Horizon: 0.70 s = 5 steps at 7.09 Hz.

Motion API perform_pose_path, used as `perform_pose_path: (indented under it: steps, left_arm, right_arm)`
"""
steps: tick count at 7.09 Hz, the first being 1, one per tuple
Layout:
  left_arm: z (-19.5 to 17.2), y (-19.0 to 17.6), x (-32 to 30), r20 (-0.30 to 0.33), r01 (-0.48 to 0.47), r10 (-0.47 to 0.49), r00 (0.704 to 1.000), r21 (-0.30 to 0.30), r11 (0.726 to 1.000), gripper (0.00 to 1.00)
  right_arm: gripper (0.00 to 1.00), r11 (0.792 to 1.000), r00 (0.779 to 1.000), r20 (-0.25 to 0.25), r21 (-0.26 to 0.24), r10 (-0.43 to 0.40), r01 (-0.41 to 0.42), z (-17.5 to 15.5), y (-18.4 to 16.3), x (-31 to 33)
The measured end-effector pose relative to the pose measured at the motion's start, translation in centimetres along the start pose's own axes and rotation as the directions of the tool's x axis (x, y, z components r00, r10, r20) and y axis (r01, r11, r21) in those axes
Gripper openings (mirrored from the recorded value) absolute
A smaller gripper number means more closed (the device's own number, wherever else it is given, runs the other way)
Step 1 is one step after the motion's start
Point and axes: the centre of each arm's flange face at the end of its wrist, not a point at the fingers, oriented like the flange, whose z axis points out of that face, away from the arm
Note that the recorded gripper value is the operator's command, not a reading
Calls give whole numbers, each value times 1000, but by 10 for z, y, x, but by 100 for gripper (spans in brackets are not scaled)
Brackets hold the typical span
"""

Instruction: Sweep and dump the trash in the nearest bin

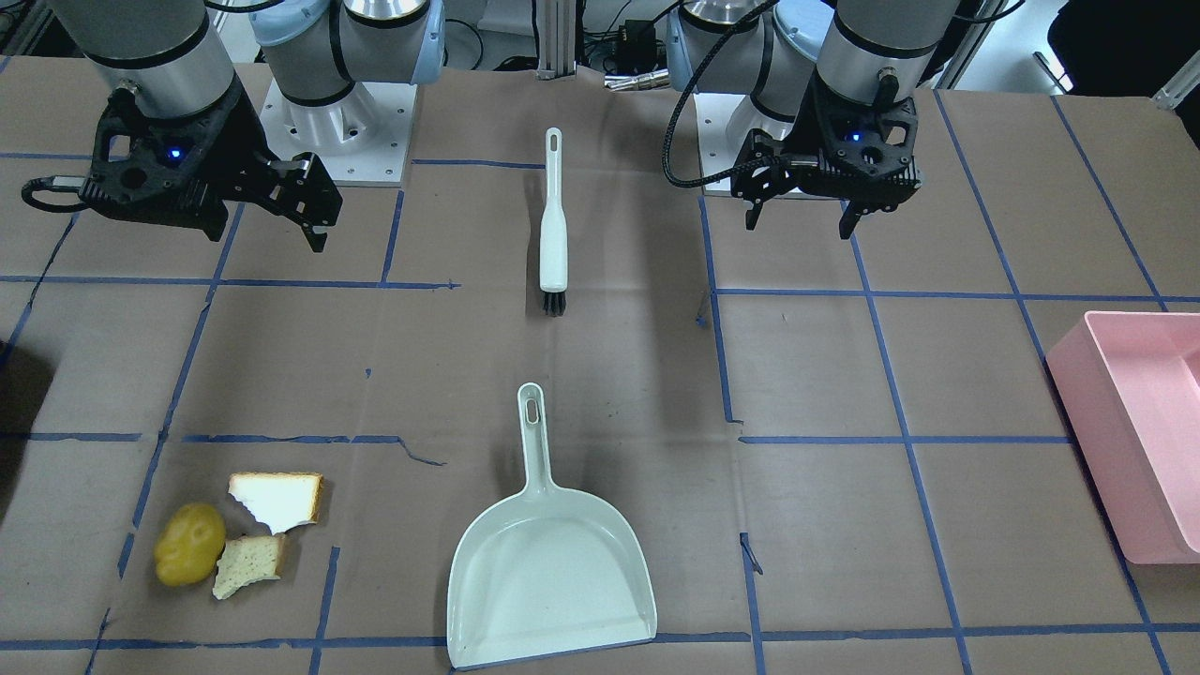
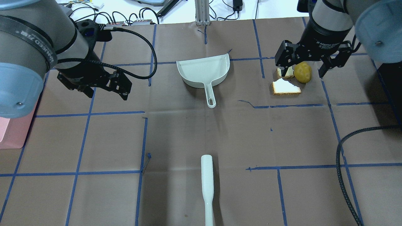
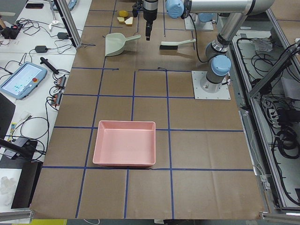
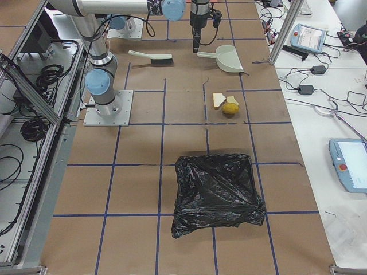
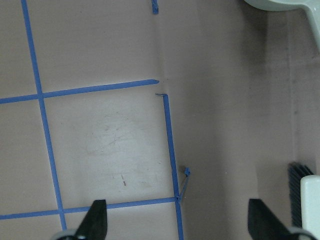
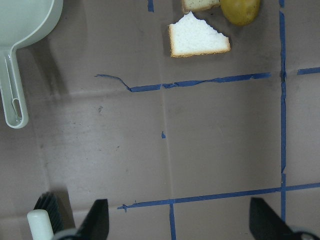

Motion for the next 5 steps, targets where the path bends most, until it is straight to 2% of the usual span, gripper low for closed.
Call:
perform_pose_path:
  steps: [5]
  left_arm:
    - [3,-1,0,-3,2,-2,1000,-7,1000,100]
  right_arm:
    - [100,1000,1000,5,3,0,0,-1,0,-1]
